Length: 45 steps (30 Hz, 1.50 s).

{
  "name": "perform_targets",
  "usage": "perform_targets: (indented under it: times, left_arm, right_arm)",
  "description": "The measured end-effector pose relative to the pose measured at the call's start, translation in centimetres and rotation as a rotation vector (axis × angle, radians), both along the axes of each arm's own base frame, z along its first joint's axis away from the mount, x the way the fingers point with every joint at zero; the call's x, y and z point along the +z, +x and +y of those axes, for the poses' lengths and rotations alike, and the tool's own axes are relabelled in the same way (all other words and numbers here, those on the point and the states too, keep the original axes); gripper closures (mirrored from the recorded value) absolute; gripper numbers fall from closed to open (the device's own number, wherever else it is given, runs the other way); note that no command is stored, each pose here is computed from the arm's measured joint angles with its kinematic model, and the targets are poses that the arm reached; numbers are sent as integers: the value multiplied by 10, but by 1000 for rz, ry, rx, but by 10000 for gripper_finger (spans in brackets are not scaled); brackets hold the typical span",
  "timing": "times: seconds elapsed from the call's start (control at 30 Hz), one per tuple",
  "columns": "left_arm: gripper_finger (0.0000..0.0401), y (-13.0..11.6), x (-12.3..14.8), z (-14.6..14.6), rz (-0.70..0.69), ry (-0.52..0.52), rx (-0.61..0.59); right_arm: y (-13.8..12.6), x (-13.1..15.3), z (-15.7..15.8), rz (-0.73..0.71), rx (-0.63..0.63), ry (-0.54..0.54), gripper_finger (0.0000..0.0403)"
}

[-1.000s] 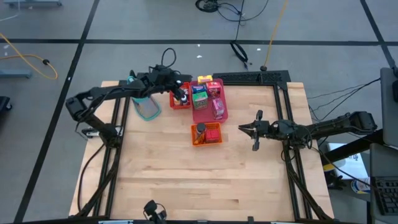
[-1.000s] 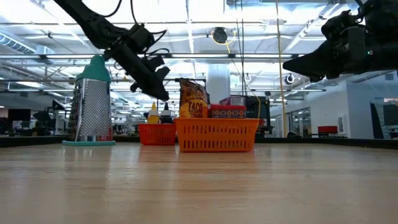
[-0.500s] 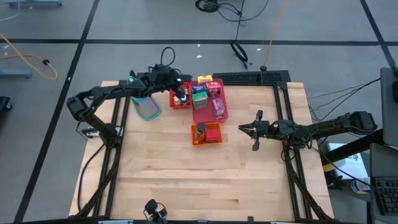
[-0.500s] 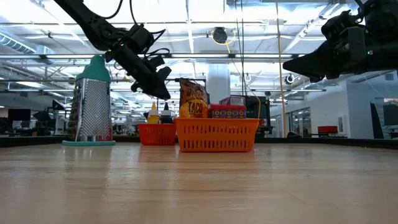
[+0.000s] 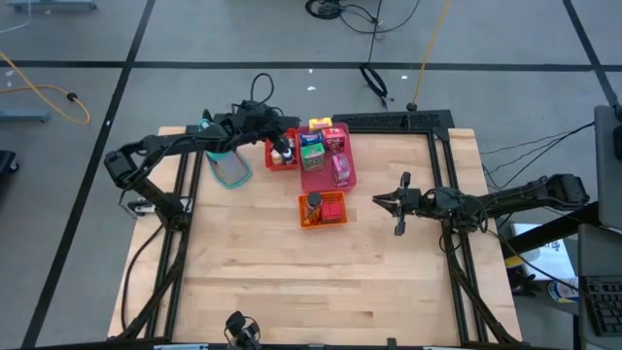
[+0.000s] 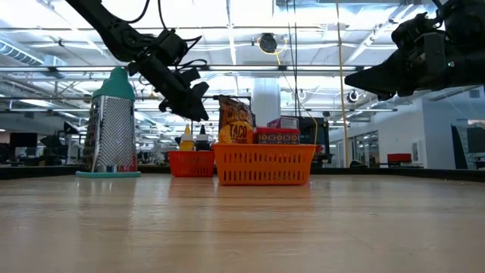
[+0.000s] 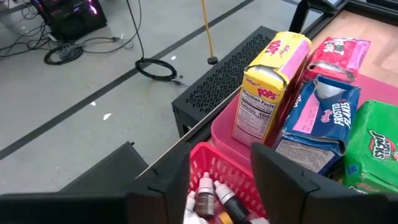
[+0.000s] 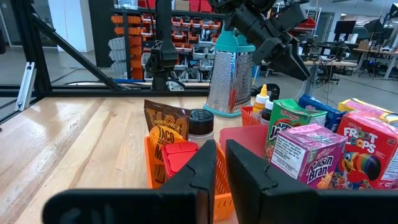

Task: Pick & Place Kitchen Items
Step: Return to Home Position

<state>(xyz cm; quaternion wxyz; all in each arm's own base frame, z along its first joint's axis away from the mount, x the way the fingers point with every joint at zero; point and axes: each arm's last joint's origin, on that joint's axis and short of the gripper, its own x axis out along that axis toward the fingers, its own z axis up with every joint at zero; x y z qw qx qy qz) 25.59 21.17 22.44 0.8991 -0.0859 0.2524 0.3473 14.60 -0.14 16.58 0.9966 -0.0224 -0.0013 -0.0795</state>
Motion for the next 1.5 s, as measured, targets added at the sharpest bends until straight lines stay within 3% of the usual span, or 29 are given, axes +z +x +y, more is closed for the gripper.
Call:
perform_targets:
  times: [0.2, 0.4, 0.63, 0.8, 0.93, 1.13, 1.37, 1.5]
  left_arm:
    - [200, 0, 4, -1, -17, 8, -2]
    - [192, -3, 27, -15, -72, 50, -31]
    - [192, -18, 58, -58, -31, 48, -130]
    - [192, -32, 72, -91, -56, 108, -155]
    - [192, -52, 57, -120, -121, 122, -164]
    - [192, -89, 12, -161, -163, 116, -220]
    - [192, -116, -12, -183, -310, 168, -243]
    - [192, -123, -37, -192, -277, 156, -304]
  right_arm:
    - [0, 0, 0, 0, 0, 0, 375]
    - [0, 0, 0, 1, 0, 0, 375]
    - [0, 0, 0, -3, -9, -4, 376]
    - [-1, 4, -2, -36, -51, -9, 375]
    - [-3, 7, -2, -61, -51, -24, 376]
    - [-7, 12, -2, -89, -52, -25, 374]
    - [-7, 11, -2, -79, -52, -22, 374]
    - [-6, 6, -2, -36, -51, -17, 375]
